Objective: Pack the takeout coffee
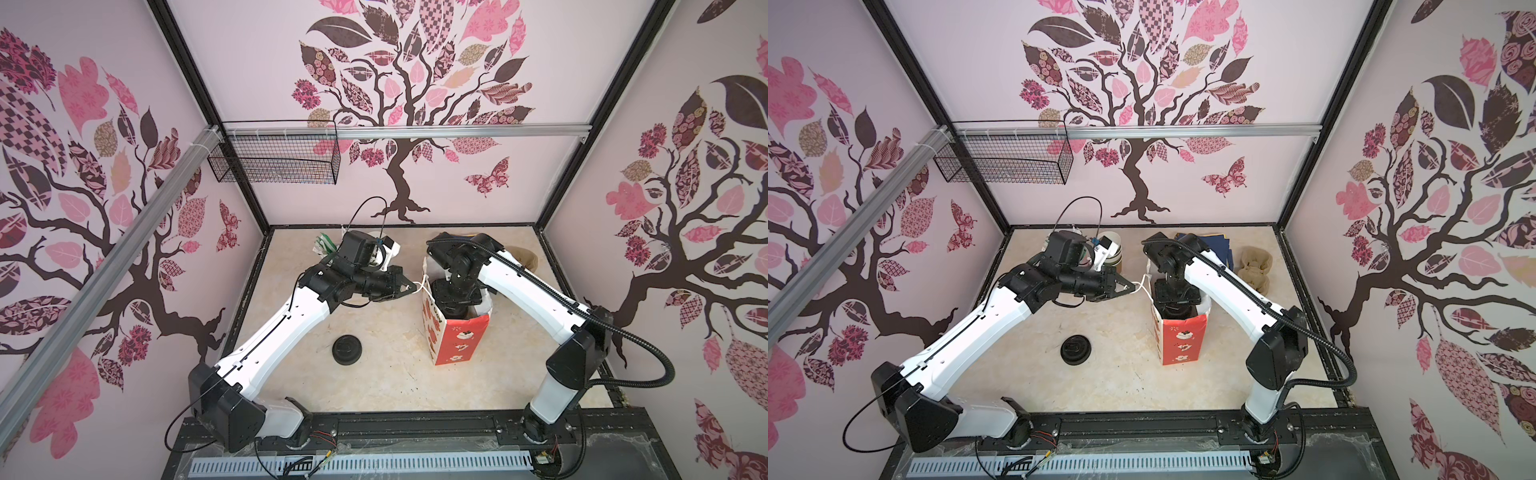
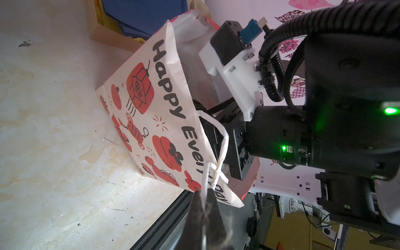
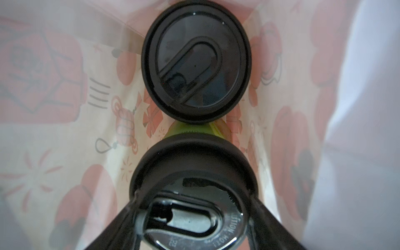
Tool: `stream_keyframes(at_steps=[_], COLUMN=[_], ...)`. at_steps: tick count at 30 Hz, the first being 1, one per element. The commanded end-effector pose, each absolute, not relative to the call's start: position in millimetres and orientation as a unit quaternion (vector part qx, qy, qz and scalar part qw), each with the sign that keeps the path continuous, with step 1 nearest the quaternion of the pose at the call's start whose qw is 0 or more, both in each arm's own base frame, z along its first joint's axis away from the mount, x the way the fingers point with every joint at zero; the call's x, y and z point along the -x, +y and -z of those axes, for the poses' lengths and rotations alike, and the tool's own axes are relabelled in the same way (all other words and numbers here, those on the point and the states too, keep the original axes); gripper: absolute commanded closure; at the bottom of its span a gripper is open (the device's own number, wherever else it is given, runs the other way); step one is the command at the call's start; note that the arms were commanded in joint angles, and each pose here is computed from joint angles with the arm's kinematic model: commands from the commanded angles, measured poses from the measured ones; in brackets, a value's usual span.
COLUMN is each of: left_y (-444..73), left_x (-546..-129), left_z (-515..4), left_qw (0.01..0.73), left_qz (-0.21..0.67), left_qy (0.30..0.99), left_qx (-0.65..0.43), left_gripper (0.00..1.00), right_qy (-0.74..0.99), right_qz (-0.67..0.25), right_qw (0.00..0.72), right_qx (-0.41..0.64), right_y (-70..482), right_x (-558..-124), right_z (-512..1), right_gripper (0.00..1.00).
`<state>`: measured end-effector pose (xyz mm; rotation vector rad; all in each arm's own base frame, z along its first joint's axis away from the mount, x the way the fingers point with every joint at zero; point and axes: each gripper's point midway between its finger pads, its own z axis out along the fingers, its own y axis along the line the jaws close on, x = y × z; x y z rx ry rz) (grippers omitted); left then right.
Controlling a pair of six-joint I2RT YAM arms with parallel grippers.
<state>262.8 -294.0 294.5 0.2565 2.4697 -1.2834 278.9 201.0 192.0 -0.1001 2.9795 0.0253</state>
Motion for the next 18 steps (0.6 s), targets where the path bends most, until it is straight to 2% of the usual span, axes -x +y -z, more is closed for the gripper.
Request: stream_keyframes(at_steps=[1, 18], left_y=[-290.3, -290.8], left_x=[-259.0, -259.8], left_z=[-295.1, -293.9], left_qw=[0.18, 0.178], left_qz=[0.449, 0.447], left_qy=[0.87, 0.871], left_qx=[-0.098, -0.098], left_gripper=[1.0, 1.0], right_qy=[0.998, 0.999], right_qz=[0.008, 0.019], right_qw=[0.058, 0.044], right_qx=[0.02, 0.019], right_y=[198.5, 196.0], right_x=[-280.6, -282.6], right_z=[-173.1, -142.5], right_gripper=[0.31, 0.31])
